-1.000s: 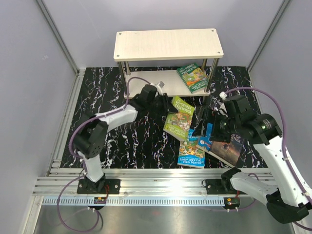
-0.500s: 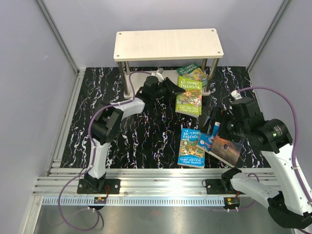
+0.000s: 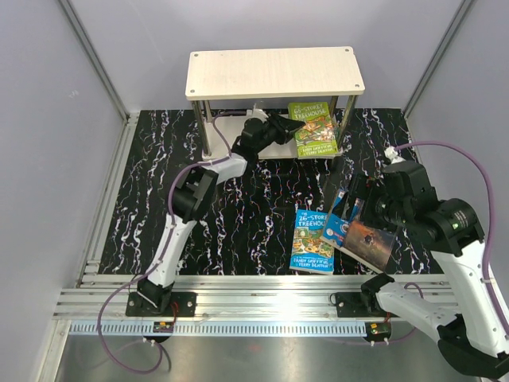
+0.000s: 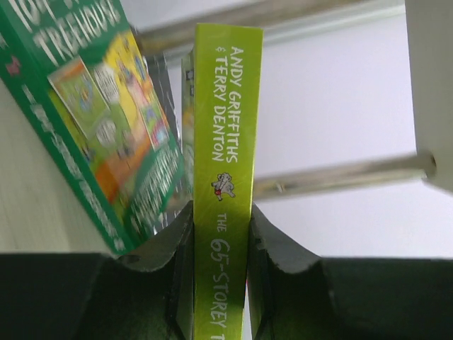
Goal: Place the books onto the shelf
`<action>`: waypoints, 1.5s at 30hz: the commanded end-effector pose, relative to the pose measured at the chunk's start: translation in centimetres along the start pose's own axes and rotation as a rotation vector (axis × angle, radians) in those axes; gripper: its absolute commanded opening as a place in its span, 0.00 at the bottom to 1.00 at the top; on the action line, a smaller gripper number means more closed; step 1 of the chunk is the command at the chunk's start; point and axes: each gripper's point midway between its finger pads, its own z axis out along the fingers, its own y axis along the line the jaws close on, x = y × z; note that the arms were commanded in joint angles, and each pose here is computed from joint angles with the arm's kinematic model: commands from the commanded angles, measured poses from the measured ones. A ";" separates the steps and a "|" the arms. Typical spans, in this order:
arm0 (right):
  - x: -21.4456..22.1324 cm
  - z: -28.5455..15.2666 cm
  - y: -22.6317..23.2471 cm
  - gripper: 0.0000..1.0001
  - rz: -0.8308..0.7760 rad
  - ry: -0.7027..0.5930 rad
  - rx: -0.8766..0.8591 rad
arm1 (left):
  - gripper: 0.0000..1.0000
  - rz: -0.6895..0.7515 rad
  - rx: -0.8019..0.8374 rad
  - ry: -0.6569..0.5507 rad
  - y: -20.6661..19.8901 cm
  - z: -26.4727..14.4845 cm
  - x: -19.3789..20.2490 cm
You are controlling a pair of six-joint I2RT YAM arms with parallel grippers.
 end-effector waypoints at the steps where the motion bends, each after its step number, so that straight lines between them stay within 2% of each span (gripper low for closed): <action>1: 4.7 -2.6 -4.3 1.00 -0.027 0.182 0.163 | 0.00 0.011 0.213 -0.153 -6.7 1.9 -4.3; 7: 4.9 -2.2 -4.3 1.00 -0.029 0.203 0.176 | 0.00 -0.009 0.189 -0.259 -5.4 3.9 -7.5; 12: 5.1 -1.8 -4.4 1.00 -0.030 0.226 0.189 | 0.00 -0.040 0.170 -0.302 -3.3 4.3 -8.9; 23: 5.0 -0.9 -4.3 1.00 -0.027 0.254 0.211 | 0.00 -0.017 0.078 -0.312 -1.3 6.1 -7.3; 27: 5.0 -0.8 -4.1 1.00 -0.024 0.254 0.206 | 0.04 0.004 0.030 -0.316 -1.0 6.9 -6.4; 30: 5.0 -0.8 -4.1 1.00 -0.018 0.252 0.203 | 0.14 0.007 0.000 -0.287 -0.6 7.1 -5.3; 31: 5.0 -0.8 -4.1 1.00 -0.015 0.250 0.203 | 0.28 0.003 -0.006 -0.276 -0.6 7.1 -4.9; 33: 5.0 -0.9 -4.1 1.00 -0.010 0.245 0.200 | 0.46 0.018 -0.031 -0.233 -0.5 7.2 -4.0; 34: 5.0 -0.9 -4.1 1.00 -0.008 0.242 0.198 | 0.63 0.018 -0.048 -0.222 -0.3 7.1 -3.9; 37: 5.1 -0.9 -4.0 1.00 -0.003 0.238 0.188 | 0.97 0.025 -0.118 -0.192 0.4 6.6 -3.5; 45: 5.2 -1.2 -3.7 1.00 0.007 0.223 0.160 | 0.99 0.112 -0.190 -0.167 -1.5 4.3 -4.7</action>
